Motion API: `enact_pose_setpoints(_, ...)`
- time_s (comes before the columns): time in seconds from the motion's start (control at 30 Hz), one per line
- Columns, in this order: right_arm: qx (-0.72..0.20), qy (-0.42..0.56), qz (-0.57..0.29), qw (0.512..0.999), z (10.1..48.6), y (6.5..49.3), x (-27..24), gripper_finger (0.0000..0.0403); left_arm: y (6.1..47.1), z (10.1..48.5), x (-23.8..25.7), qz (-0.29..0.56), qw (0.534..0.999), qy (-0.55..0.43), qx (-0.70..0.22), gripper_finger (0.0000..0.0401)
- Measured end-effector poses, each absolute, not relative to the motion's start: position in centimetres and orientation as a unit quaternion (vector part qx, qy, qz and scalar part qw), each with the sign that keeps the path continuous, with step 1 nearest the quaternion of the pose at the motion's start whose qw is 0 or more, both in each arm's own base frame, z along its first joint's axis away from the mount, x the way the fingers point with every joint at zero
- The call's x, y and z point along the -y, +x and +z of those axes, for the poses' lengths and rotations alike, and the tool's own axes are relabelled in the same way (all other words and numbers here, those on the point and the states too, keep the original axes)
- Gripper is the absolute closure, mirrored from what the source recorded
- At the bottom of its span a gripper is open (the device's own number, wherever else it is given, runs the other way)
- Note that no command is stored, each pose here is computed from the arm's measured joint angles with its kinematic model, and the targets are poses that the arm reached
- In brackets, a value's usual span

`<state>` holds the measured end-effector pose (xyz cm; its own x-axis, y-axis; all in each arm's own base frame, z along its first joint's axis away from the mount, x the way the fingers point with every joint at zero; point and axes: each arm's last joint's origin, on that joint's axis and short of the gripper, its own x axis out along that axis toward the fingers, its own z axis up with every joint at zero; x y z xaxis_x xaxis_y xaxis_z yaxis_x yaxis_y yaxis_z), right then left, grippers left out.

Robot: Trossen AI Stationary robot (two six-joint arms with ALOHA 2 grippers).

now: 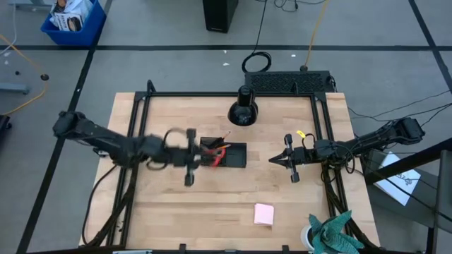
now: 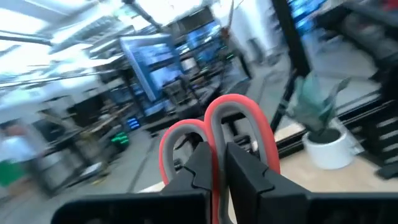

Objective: Pick and place office supplies into organizer
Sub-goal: Put the scissors into the desk organizer

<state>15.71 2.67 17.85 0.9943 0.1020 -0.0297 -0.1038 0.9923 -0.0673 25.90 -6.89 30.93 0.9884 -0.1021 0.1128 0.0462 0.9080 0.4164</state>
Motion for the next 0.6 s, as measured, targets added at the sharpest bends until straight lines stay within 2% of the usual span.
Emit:
enact_pose_setpoints(0.13, -0.013, -0.038, 0.052, 0.998, 17.9, 15.7, -2.7, 0.0399, 27.0, 30.2, 2.3, -0.059, 0.978, 0.179, 0.091, 0.0386)
enact_pose_setpoints(0.27, -0.008, -0.044, 0.052, 0.998, 17.9, 15.7, -2.7, 0.0399, 26.9, 27.3, -0.9, -0.063, 0.981, 0.141, 0.114, 0.0391)
enact_pose_setpoints(0.47, -0.001, -0.05, 0.051, 0.997, 18.1, 15.7, -2.7, 0.0399, 25.8, 22.4, -2.5, -0.05, 0.987, 0.101, 0.116, 0.0379)
enact_pose_setpoints(0.6, 0.01, -0.048, 0.05, 0.998, 18.3, 15.7, -2.7, 0.0399, 25.7, 20.3, -2.8, -0.045, 0.988, 0.086, 0.119, 0.0388)
